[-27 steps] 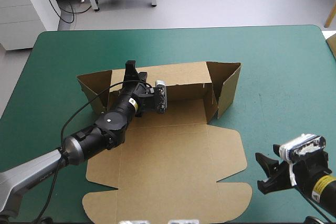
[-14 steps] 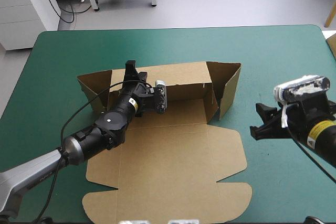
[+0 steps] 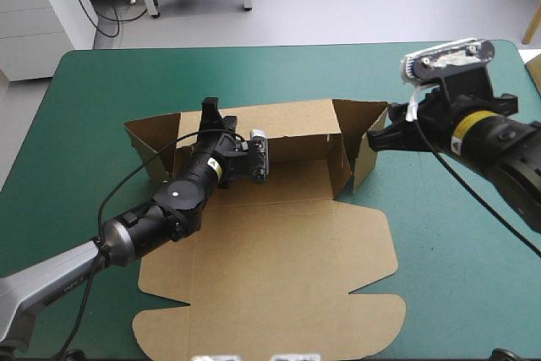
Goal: Fold the box
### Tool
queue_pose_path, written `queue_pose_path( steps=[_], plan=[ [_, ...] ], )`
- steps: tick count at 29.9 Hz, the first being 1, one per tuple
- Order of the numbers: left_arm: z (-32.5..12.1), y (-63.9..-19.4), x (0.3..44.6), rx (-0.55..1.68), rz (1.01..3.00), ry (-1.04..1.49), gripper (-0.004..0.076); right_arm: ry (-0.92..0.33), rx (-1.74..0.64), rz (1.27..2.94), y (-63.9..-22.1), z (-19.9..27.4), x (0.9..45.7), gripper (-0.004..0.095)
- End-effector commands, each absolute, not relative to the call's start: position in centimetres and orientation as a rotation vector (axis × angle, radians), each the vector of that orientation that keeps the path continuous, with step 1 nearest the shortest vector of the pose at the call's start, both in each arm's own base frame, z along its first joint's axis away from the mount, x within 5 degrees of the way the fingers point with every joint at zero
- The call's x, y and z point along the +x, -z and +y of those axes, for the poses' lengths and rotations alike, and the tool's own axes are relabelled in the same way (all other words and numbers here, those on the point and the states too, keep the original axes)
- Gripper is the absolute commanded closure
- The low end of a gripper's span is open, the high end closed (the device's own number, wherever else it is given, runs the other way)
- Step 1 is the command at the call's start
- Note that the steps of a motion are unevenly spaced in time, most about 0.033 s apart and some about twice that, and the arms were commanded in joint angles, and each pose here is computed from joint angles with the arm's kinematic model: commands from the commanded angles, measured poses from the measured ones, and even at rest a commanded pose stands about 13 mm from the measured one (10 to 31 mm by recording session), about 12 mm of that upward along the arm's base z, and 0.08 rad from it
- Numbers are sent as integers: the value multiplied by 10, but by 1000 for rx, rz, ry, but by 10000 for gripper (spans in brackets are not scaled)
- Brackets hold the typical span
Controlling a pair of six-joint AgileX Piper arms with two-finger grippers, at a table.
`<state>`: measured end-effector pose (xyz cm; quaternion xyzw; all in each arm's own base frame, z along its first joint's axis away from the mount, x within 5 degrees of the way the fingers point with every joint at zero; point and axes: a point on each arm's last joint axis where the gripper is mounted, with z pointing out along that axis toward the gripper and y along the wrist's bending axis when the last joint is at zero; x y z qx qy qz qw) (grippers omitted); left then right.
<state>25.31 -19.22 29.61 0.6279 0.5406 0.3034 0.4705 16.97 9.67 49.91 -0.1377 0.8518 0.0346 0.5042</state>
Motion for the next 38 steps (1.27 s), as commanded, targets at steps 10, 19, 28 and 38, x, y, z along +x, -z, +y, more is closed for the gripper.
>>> queue_pose_path(
  steps=[10, 19, 28, 38],
  plan=[
    [-198, -307, 247, 1519, 1284, -678, 731, -131, -334, 2111, -507, 86, 257, 419],
    [-199, -307, 246, 1526, 1273, -665, 731, -217, -421, 2243, -464, 89, 339, 419],
    [-199, -307, 246, 1530, 1270, -665, 731, -190, -494, 2281, -437, 102, 395, 419],
    [-200, -307, 246, 1533, 1269, -661, 731, -190, -524, 2343, -409, 107, 415, 420]
  ],
)
